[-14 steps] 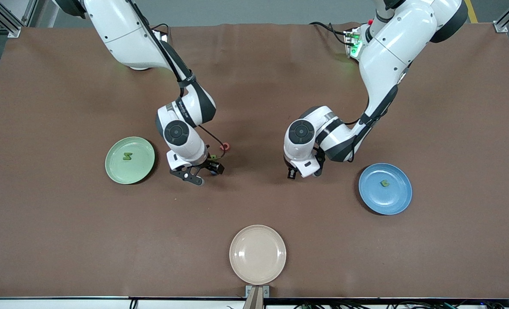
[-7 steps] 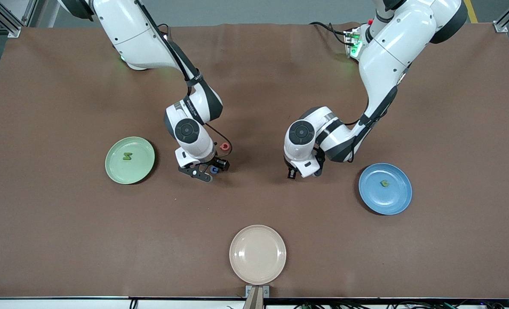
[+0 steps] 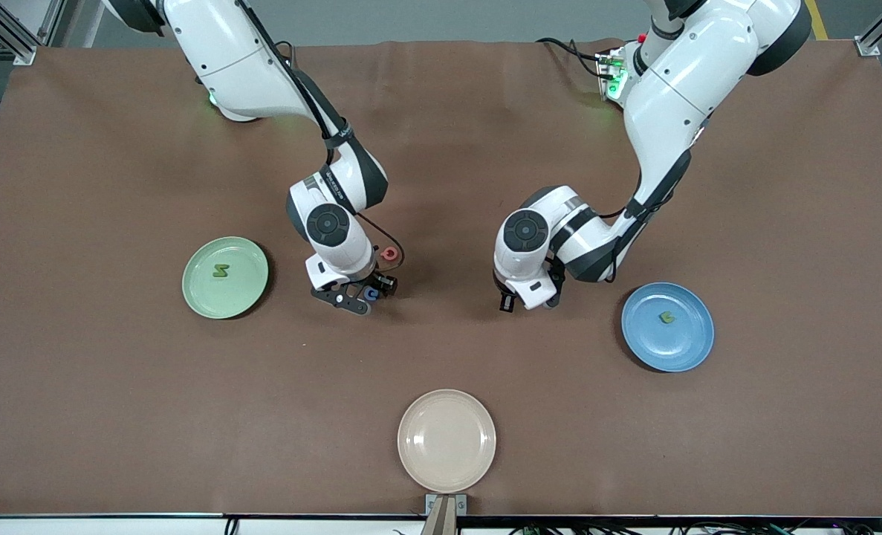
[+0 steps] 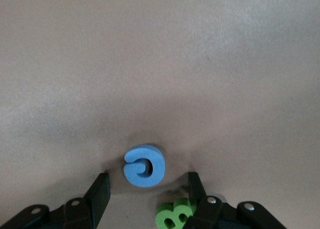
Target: Sort upper and lower case letters into plates
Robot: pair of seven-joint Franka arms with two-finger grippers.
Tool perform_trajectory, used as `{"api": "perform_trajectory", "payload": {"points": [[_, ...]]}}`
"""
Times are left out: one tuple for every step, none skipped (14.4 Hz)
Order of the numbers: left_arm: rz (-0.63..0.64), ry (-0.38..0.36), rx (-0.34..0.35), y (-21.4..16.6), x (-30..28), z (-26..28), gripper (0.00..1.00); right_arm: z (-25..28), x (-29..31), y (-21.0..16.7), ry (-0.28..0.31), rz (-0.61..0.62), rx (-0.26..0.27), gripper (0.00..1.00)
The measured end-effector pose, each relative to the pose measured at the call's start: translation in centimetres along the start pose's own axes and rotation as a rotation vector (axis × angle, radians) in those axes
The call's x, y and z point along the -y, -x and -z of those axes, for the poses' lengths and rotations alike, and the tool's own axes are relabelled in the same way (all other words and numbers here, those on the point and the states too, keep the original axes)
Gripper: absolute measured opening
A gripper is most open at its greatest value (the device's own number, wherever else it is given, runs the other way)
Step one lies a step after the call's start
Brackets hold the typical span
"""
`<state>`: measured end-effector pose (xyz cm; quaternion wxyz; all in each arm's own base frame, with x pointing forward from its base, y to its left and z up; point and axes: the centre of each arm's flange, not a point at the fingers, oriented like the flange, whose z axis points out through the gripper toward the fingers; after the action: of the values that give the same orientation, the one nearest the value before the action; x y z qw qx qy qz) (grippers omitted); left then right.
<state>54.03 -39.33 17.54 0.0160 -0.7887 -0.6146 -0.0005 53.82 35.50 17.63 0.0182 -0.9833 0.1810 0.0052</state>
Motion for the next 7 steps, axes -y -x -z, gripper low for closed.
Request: {"api": "perform_trajectory", "payload": {"points": [[0.0, 0.0, 0.0, 0.0, -0.01, 0.01, 0.45, 0.04, -0.08, -0.18, 0.004, 0.006, -0.008, 0.72], [0.001, 0.002, 0.001, -0.04, -0.06, 0.05, 0.39, 0.09, -0.14, -0.34, 0.008, 0.012, -0.015, 0.72], [0.001, 0.002, 0.001, -0.05, -0.07, 0.05, 0.38, 0.12, -0.19, -0.45, 0.009, 0.013, -0.018, 0.72], [0.001, 0.002, 0.001, -0.05, -0.06, 0.04, 0.39, 0.12, -0.22, -0.49, 0.01, 0.013, -0.019, 0.7], [0.001, 0.002, 0.001, -0.06, -0.06, 0.04, 0.39, 0.11, -0.23, -0.5, 0.01, 0.014, -0.019, 0.69], [0.002, 0.002, 0.001, -0.08, -0.07, 0.04, 0.39, 0.1, -0.23, -0.5, 0.01, 0.014, -0.019, 0.69], [0.002, 0.002, 0.001, -0.1, -0.07, 0.04, 0.39, 0.1, -0.23, -0.5, 0.01, 0.014, -0.019, 0.67]]}}
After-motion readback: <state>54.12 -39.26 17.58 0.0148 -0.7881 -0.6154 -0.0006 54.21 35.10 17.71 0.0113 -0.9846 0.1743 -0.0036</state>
